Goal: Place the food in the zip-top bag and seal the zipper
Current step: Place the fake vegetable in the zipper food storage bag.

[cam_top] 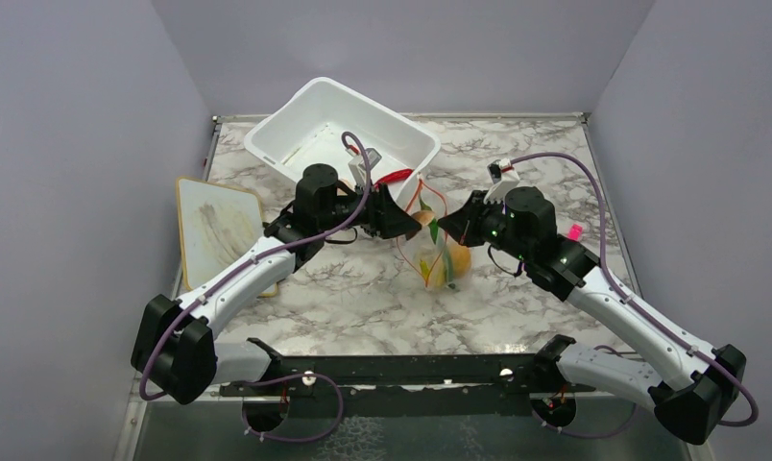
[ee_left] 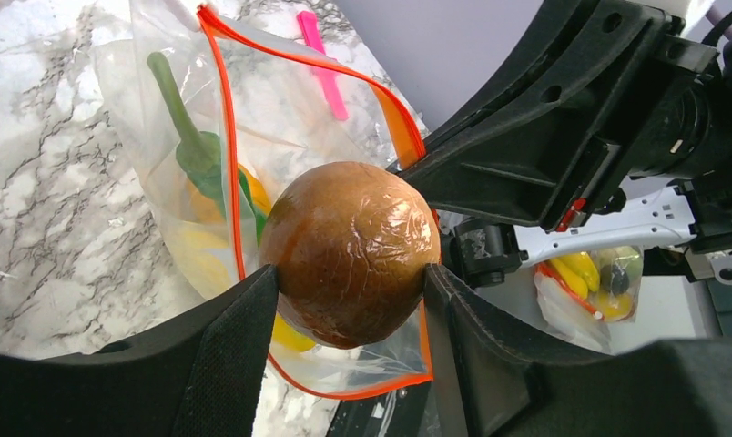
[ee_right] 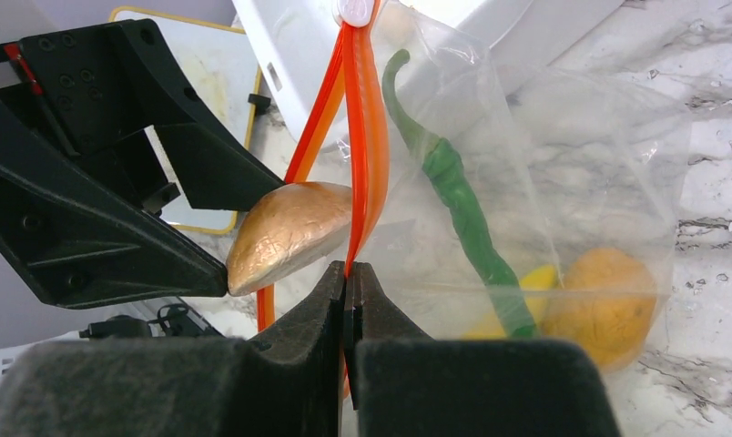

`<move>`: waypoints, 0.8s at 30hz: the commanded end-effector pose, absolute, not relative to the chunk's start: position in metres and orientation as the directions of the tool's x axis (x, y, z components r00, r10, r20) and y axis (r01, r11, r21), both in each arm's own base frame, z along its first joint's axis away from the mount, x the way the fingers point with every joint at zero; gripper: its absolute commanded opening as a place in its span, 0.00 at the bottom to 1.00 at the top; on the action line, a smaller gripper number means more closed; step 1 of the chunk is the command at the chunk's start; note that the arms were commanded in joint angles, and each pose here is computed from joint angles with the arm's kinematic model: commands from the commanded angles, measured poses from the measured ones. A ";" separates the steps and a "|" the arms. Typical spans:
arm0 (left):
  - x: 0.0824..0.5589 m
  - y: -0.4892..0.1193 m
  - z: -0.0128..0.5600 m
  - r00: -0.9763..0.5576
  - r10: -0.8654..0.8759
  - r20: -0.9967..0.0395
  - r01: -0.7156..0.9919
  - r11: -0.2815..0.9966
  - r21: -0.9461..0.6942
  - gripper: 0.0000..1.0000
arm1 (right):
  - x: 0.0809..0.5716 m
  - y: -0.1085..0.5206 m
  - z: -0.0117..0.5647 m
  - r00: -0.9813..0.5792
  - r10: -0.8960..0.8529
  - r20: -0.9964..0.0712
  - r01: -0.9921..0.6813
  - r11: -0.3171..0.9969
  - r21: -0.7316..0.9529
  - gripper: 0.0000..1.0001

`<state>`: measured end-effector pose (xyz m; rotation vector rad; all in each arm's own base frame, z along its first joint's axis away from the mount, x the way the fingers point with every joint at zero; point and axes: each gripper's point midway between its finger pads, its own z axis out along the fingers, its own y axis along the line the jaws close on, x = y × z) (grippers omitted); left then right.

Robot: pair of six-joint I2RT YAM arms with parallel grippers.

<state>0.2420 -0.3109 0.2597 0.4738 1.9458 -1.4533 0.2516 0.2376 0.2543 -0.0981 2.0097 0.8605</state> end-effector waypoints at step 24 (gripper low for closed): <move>0.255 -0.308 0.301 -0.601 -0.124 -0.790 0.714 0.362 -0.600 0.74 | 0.258 0.232 0.265 -0.510 0.281 -0.813 -0.396 0.762 0.513 0.01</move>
